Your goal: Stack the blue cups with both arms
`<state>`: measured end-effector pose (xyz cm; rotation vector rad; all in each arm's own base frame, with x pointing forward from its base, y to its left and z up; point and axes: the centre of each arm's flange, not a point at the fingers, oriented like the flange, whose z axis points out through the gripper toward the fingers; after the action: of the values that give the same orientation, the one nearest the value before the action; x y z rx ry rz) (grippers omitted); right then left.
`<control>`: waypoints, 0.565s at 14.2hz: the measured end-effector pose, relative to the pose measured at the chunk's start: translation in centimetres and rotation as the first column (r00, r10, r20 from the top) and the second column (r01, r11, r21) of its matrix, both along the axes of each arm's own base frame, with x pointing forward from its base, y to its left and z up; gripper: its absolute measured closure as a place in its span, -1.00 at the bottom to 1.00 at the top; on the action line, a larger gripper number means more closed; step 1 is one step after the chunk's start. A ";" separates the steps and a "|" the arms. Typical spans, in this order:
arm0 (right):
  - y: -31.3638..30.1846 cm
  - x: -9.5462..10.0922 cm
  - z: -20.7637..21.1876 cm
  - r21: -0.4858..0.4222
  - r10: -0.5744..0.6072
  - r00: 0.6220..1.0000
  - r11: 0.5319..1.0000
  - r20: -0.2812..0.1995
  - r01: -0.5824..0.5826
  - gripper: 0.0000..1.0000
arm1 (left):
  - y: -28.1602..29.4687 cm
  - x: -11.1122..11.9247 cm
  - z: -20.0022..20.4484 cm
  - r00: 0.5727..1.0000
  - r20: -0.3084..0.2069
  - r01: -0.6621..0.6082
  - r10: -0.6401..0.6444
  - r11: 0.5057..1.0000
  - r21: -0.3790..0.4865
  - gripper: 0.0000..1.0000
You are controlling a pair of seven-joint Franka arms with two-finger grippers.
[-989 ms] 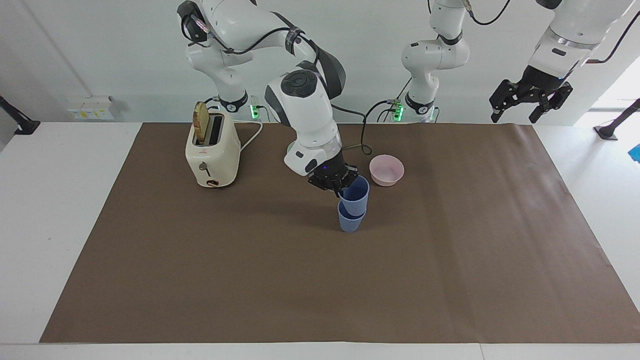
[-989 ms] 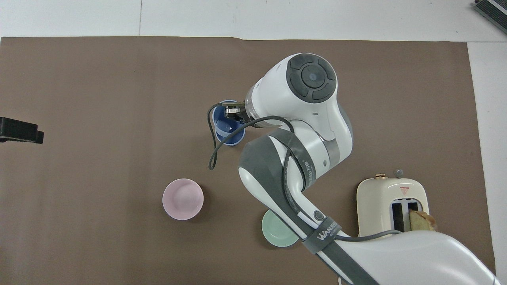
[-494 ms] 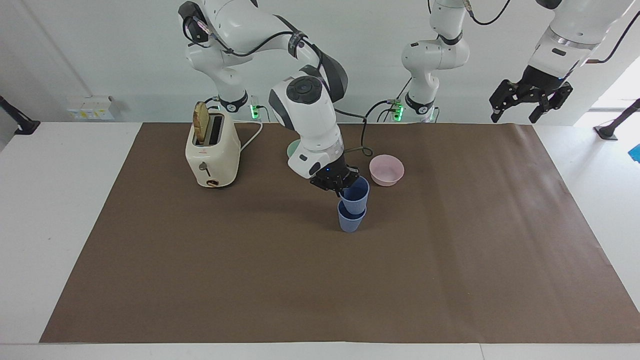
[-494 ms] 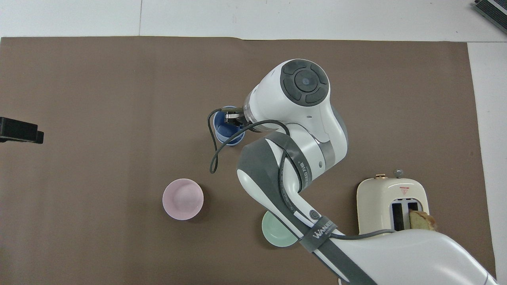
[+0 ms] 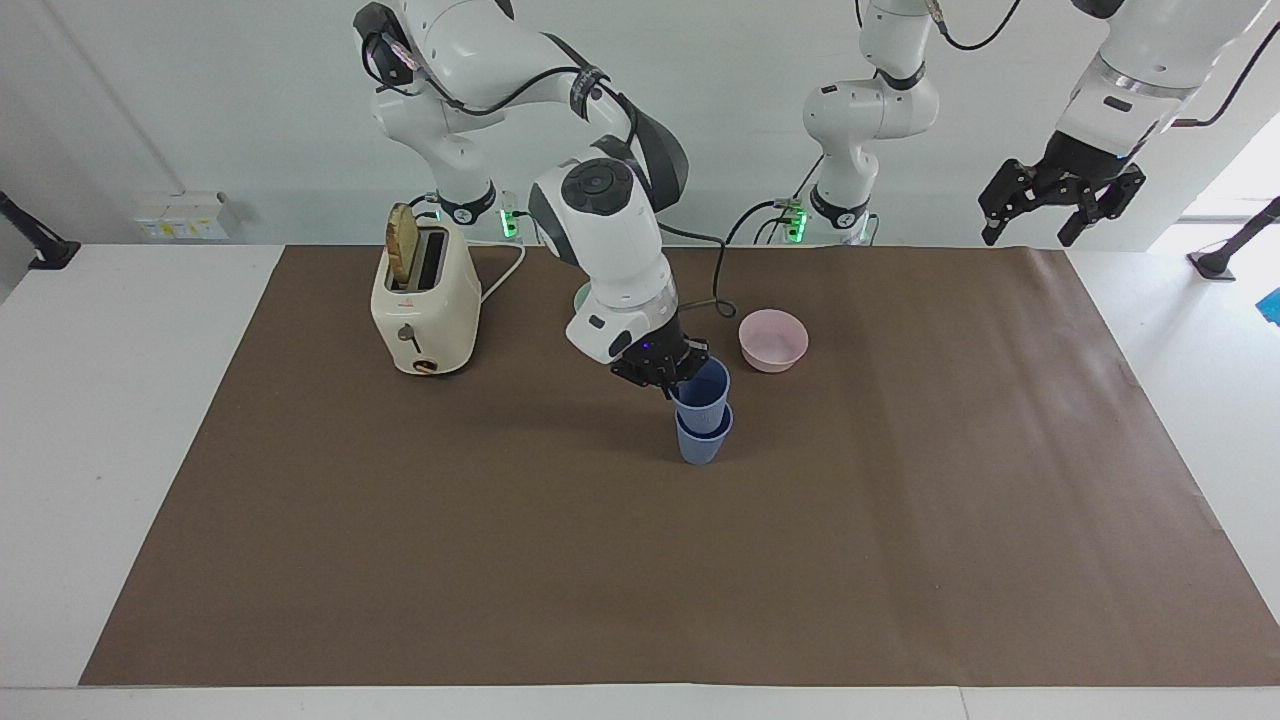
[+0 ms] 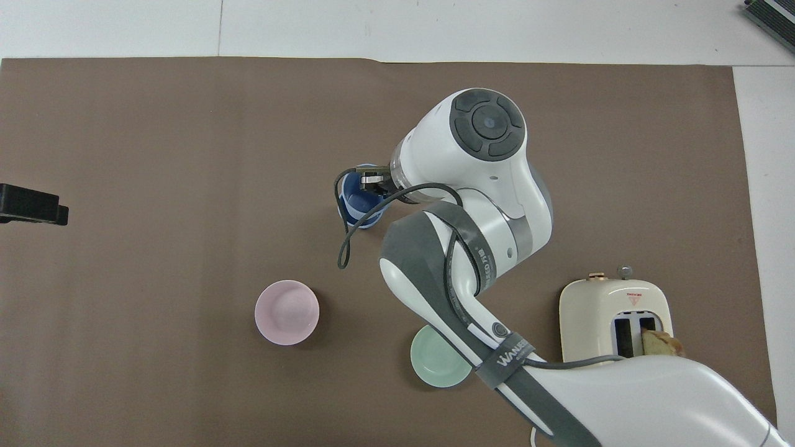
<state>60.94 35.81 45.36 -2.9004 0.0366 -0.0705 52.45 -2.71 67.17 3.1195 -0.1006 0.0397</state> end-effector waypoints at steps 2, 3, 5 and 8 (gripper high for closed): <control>0.0 0.0 -0.7 -0.004 0.008 1.000 1.000 -0.005 -0.008 0.90 | 0.0 0.0 0.0 1.000 0.000 0.000 0.000 1.000 0.000 -1.00; 0.0 0.0 -1.2 -0.003 0.013 1.000 1.000 -0.003 -0.013 0.90 | 0.0 0.0 0.0 1.000 0.000 0.000 0.000 1.000 0.000 -1.00; 0.2 0.1 -2.2 0.002 0.014 1.000 1.000 0.001 -0.014 0.90 | 0.0 0.0 0.0 1.000 0.000 0.000 0.000 1.000 0.000 -1.00; 0.4 0.1 -3.1 0.003 0.014 1.000 1.000 -0.001 -0.014 0.90 | 0.0 0.0 0.0 1.000 0.000 0.000 0.000 1.000 0.000 -1.00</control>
<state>61.09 36.20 42.21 -2.8971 0.0166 -0.0661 52.45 -2.71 67.17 3.1195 -0.1005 0.0397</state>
